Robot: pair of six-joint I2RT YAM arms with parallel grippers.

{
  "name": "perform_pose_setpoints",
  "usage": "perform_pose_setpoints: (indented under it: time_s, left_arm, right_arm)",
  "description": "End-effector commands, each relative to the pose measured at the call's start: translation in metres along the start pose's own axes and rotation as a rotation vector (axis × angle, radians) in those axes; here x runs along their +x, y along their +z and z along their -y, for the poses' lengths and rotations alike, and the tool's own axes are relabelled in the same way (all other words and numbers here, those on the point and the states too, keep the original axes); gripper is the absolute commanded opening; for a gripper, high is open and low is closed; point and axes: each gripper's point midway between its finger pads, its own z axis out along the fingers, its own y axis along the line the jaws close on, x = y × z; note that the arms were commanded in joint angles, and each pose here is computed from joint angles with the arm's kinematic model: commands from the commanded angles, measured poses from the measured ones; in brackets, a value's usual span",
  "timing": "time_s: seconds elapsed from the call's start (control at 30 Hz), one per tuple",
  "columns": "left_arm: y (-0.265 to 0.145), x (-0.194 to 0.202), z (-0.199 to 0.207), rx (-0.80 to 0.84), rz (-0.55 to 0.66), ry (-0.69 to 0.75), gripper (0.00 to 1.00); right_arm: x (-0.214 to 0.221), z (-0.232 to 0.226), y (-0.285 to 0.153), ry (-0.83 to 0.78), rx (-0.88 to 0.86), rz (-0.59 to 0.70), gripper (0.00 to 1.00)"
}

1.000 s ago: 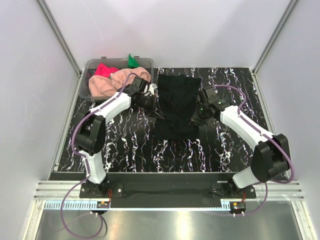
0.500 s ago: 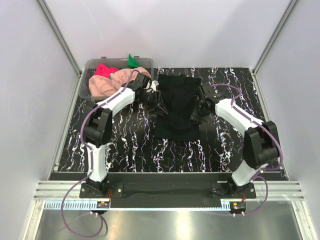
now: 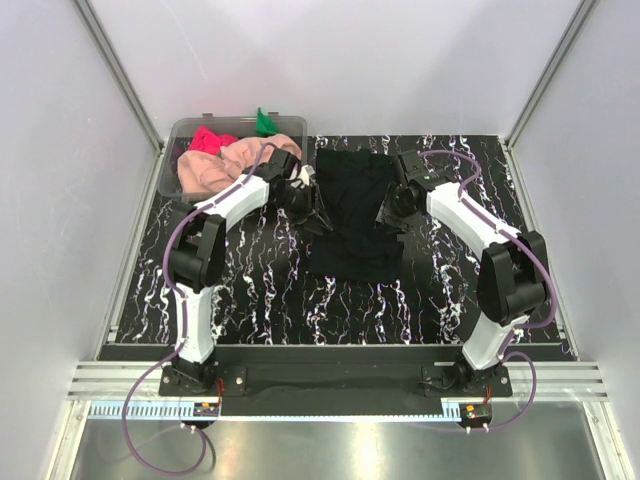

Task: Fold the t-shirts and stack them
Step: Fold the tshirt

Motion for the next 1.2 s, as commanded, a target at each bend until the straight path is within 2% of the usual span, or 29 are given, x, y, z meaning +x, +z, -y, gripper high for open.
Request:
perform_pose_setpoints:
  time_s: [0.0,0.37,0.53,0.8,1.07,1.17]
  left_arm:
    - [-0.016,-0.009,0.020,0.046,0.042,0.060,0.44]
    - [-0.019,-0.001,0.014,0.039,0.031,0.042,0.48]
    - [-0.018,0.001,0.014,0.042,0.026,0.038,0.48]
    - [-0.015,0.001,0.009,0.038,0.012,0.029,0.49]
    - [-0.016,-0.025,0.004,0.029,0.058,-0.028,0.52]
    - [-0.013,-0.033,0.003,0.034,0.054,-0.041,0.52]
  right_arm:
    - [-0.016,-0.002,-0.005,-0.031,0.004,0.036,0.44]
    - [-0.003,0.007,-0.030,-0.015,0.003,0.022,0.45]
    - [0.021,0.026,-0.025,0.004,0.060,-0.055,0.45]
    - [0.034,0.043,-0.025,0.044,0.118,-0.071,0.45]
    - [0.026,0.052,-0.022,0.064,0.173,-0.038,0.46]
    - [0.029,0.056,-0.016,0.067,0.186,-0.063,0.47]
